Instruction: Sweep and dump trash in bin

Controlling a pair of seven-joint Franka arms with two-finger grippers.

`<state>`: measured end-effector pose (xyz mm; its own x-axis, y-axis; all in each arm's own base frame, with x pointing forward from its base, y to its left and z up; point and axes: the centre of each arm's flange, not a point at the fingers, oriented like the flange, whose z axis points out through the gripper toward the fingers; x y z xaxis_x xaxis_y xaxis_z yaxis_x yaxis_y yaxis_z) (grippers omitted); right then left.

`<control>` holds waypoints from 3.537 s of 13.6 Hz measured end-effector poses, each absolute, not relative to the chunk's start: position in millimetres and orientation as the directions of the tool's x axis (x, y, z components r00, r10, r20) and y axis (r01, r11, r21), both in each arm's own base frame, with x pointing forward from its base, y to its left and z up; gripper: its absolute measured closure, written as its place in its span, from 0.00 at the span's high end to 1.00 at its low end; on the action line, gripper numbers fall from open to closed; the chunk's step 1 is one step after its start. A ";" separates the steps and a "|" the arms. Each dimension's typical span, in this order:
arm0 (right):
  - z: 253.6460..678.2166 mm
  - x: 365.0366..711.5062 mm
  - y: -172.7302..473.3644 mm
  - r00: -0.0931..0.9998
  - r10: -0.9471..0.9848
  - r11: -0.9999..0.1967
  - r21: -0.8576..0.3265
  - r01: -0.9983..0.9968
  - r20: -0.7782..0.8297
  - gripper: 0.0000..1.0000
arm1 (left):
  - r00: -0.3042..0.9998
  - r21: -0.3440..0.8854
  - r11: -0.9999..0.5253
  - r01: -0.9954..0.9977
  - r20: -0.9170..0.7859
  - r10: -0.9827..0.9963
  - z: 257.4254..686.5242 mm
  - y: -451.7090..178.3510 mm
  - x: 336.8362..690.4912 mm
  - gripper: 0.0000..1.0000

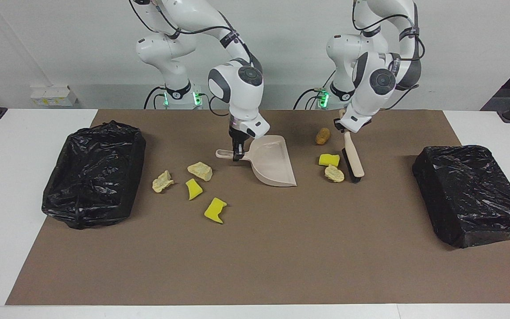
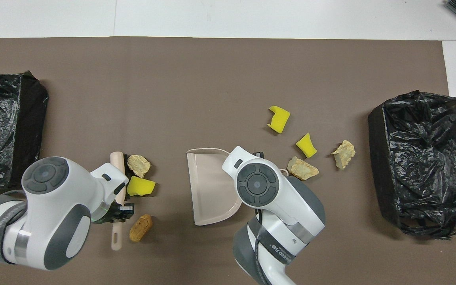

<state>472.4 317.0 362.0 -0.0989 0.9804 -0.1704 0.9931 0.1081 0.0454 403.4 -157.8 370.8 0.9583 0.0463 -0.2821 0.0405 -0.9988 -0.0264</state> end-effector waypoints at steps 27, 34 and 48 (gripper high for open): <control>358.3 459.5 332.7 -0.131 0.977 0.140 0.042 0.989 -0.171 0.32 | 0.782 -0.388 -0.817 0.426 -0.295 0.549 372.4 -215.4 294.7 0.26; 356.8 460.2 331.8 -0.129 0.977 0.138 0.042 0.990 -0.170 0.32 | 0.840 -0.241 -0.867 0.436 -0.235 0.489 374.3 -228.1 313.4 0.26; 354.6 463.3 327.8 -0.116 0.979 0.125 0.039 0.991 -0.170 0.32 | 0.949 0.065 -0.959 0.277 -0.173 0.263 397.8 -369.0 354.0 0.26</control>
